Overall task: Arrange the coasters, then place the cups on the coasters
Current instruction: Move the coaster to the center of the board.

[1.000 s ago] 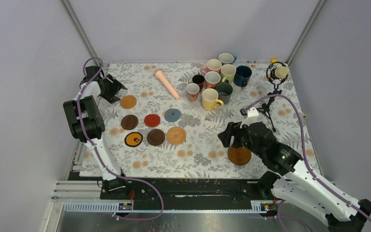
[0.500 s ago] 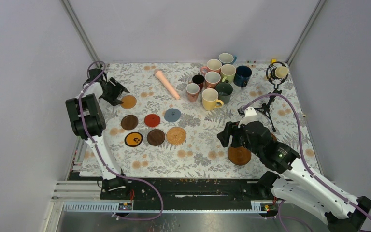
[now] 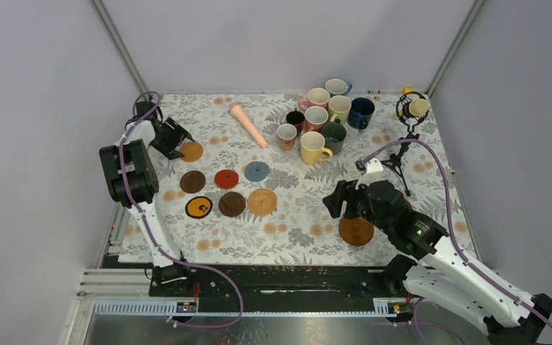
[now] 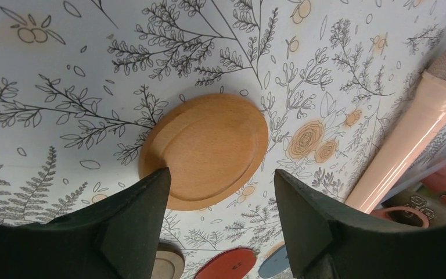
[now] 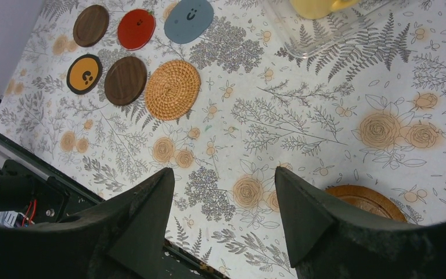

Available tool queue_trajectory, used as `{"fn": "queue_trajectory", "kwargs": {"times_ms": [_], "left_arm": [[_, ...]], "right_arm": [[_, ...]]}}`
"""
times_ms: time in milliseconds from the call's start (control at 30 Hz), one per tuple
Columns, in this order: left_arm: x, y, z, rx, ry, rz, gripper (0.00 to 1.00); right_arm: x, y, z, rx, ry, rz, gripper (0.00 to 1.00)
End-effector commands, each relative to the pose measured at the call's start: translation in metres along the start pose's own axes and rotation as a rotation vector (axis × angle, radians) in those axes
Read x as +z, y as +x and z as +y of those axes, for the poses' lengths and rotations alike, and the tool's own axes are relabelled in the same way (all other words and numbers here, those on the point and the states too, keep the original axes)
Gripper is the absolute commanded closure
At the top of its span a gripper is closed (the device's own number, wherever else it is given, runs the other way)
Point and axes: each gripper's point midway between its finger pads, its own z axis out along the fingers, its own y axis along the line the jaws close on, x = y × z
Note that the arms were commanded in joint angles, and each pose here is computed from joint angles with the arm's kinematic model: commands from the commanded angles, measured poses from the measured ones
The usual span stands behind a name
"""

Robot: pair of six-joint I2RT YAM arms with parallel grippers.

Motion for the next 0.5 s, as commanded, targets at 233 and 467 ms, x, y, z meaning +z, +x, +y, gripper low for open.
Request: {"fn": "queue_trajectory", "kwargs": {"times_ms": [233, 467], "left_arm": [[-0.024, -0.008, 0.038, 0.003, -0.217, -0.075, 0.32], [-0.043, -0.018, 0.072, -0.022, -0.330, -0.124, 0.32]], "right_arm": [[-0.008, -0.011, 0.001, -0.004, -0.016, -0.065, 0.28], [-0.011, -0.013, 0.002, 0.000, -0.026, -0.076, 0.28]]}}
